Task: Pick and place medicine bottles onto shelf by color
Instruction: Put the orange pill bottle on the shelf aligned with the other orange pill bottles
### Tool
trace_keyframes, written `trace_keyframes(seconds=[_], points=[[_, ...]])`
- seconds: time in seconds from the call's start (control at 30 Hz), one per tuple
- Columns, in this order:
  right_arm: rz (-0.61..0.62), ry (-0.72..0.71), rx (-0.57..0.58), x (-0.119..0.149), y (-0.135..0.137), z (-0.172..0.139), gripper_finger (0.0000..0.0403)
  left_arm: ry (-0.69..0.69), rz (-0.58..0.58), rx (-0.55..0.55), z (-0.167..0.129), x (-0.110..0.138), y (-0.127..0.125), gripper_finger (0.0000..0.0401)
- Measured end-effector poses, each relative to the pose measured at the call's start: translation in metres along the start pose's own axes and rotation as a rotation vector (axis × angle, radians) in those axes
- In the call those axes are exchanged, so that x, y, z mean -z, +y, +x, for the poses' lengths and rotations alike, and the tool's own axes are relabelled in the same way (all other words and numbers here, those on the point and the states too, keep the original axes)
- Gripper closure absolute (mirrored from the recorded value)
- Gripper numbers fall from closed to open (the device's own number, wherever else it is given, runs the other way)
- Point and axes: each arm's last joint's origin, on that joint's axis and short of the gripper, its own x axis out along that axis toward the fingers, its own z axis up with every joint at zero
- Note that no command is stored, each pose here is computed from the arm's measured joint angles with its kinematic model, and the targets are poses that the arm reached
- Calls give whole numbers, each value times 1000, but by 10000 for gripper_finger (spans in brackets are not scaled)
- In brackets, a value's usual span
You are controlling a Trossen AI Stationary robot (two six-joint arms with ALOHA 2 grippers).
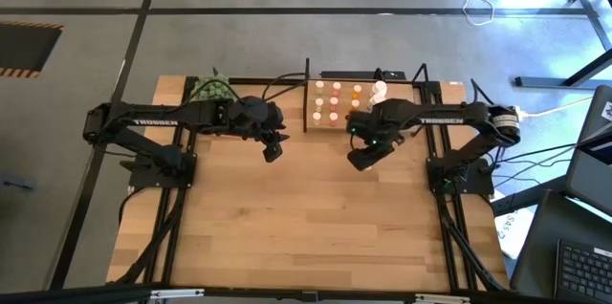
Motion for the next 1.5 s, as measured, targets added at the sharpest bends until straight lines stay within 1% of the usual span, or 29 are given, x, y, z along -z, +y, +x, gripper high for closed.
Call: trace_keyframes(seconds=[0.17,0.27,0.4,0.57,0.73,0.9,0.97,1.23,1.5], points=[[106,40,42,-8,2,15,218,0,12,0,0,0,0,251],[146,67,73,-13,3,26,218,0,39,0,0,0,0,251],[165,114,116,-21,4,43,218,1,60,3,0,0,0,251],[149,148,148,-28,5,60,218,11,60,53,0,0,-2,251],[150,100,188,-35,4,66,218,17,61,80,0,1,-2,251],[181,72,195,-39,0,65,218,18,63,84,0,1,-3,251],[196,67,187,-39,-3,70,218,17,65,88,-1,1,-4,251],[228,129,203,-29,-18,92,218,18,88,92,-1,2,-6,251],[215,75,144,-35,-13,94,218,16,101,92,-1,2,-6,251]])
